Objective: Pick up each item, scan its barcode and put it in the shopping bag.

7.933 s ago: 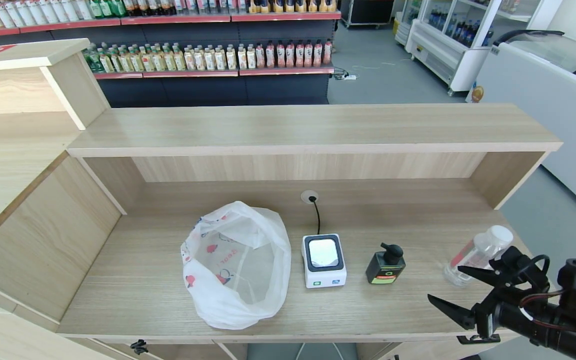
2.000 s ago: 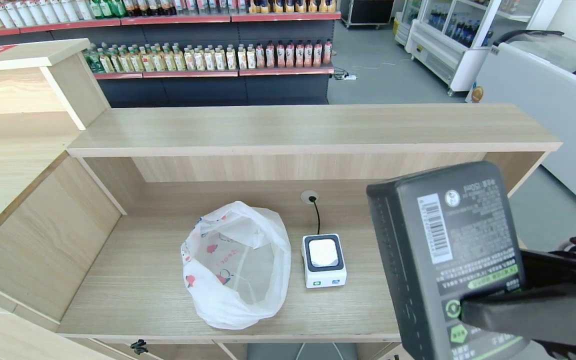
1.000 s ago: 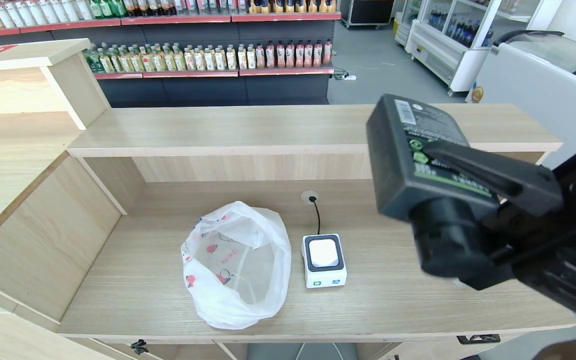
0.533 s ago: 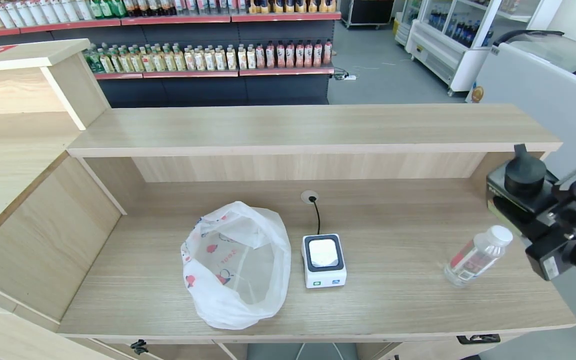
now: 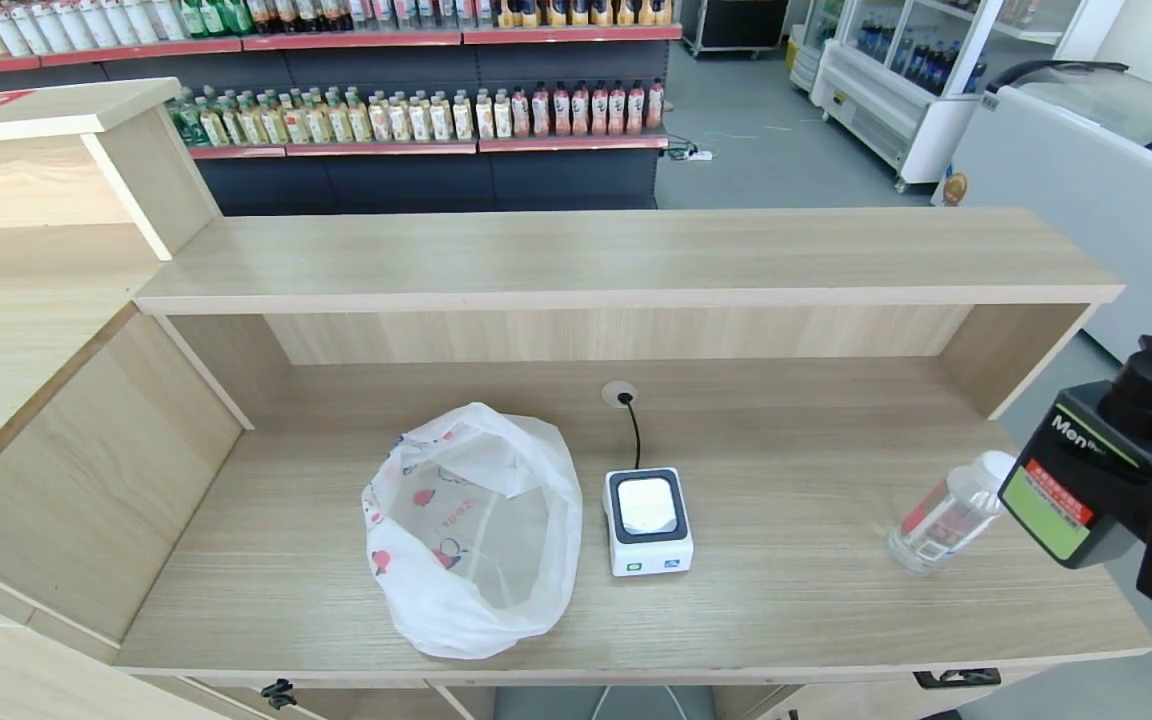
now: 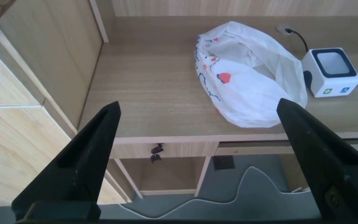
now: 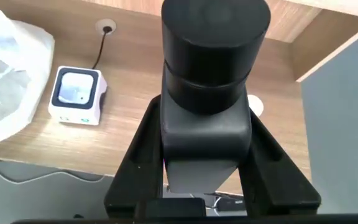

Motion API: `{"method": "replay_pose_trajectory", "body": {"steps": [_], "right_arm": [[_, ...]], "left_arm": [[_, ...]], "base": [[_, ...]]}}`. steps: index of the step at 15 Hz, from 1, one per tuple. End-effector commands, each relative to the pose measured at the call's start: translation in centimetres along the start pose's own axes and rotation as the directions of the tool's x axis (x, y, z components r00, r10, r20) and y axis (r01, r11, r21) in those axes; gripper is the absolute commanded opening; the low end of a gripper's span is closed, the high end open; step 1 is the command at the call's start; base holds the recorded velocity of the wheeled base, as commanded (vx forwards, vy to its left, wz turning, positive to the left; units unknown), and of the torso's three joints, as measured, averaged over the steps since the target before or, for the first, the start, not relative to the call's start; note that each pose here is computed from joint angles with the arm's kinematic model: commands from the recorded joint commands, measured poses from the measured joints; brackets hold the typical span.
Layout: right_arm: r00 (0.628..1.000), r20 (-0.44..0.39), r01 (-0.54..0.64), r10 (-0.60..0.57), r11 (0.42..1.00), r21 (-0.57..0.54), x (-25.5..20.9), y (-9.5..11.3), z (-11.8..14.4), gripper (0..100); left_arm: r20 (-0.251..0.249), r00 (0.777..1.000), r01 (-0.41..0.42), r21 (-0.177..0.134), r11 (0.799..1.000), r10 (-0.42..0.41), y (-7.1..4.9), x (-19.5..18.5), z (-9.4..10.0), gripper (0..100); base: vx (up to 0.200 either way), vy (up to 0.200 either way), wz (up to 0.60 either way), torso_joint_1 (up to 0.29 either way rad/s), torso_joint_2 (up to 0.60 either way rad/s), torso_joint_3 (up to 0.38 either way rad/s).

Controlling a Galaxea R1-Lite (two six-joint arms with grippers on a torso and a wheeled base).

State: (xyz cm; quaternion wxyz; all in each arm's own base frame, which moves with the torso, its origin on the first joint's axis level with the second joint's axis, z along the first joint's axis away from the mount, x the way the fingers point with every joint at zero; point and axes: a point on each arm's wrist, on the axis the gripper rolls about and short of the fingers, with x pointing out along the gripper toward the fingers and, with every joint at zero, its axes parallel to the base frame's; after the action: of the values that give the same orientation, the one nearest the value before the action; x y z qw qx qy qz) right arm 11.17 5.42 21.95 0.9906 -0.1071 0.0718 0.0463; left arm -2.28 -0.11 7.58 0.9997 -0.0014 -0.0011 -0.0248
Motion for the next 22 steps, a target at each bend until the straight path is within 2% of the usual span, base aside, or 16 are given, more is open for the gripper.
{"method": "replay_pose_trajectory", "body": {"steps": [1,4,9,12,13,14,15,16,20,22], "right_arm": [[1.000,-0.005,-0.014,0.014,1.000,-0.007,0.1,0.3,0.0,0],[0.998,0.002,-0.070,0.070,0.998,0.000,0.0,1.0,0.1,0],[0.969,0.079,-0.239,0.232,0.967,0.088,-0.8,2.5,2.5,0],[0.954,-0.004,-0.293,0.299,0.938,0.184,-1.2,3.0,2.4,0],[0.927,-0.021,-0.355,0.374,0.897,0.263,-1.2,3.1,1.9,0],[0.910,-0.054,-0.382,0.410,0.883,0.272,-0.8,3.1,1.2,0],[0.902,-0.076,-0.390,0.426,0.875,0.286,0.3,2.1,0.6,0],[0.896,-0.052,-0.406,0.441,0.861,0.307,0.8,1.9,0.7,0],[0.914,-0.049,-0.336,0.403,0.820,0.463,5.7,1.0,0.1,0],[0.879,-0.060,-0.382,0.473,0.773,0.507,8.6,0.0,-1.3,0]], "left_arm": [[0.001,1.000,0.001,0.000,1.000,-0.001,0.0,0.0,0.0,100],[0.001,1.000,0.000,0.000,1.000,0.000,0.0,0.0,0.0,100],[0.001,1.000,0.001,0.000,1.000,-0.001,0.0,0.0,0.0,100],[0.001,1.000,0.000,0.000,1.000,0.000,0.0,0.0,0.0,100],[0.001,1.000,0.001,0.000,1.000,-0.001,0.0,0.0,0.0,100],[0.002,1.000,0.000,0.000,1.000,0.000,0.0,0.0,0.0,100],[0.001,1.000,0.001,0.000,1.000,-0.001,0.0,0.0,0.0,100],[0.001,1.000,0.000,0.000,1.000,0.000,0.0,0.0,0.0,100],[0.001,1.000,0.000,0.000,1.000,0.000,0.0,0.0,0.0,100],[0.001,1.000,0.000,0.000,1.000,0.000,0.0,0.0,0.0,100]], "base": [[0.000,0.000,0.00,0.000,0.00,0.000],[0.000,0.000,0.00,0.000,0.00,0.000],[0.000,0.000,0.60,-0.001,0.00,0.000],[0.000,0.000,0.60,0.005,0.00,0.004],[0.000,0.000,0.00,0.000,0.00,0.000],[0.000,0.000,0.00,0.000,0.00,0.000],[0.000,0.000,0.00,0.000,0.00,0.000],[0.000,0.000,0.00,0.000,0.00,0.000],[0.000,0.000,0.00,0.000,0.00,0.000],[0.000,0.000,0.00,0.000,0.00,0.000]]}}
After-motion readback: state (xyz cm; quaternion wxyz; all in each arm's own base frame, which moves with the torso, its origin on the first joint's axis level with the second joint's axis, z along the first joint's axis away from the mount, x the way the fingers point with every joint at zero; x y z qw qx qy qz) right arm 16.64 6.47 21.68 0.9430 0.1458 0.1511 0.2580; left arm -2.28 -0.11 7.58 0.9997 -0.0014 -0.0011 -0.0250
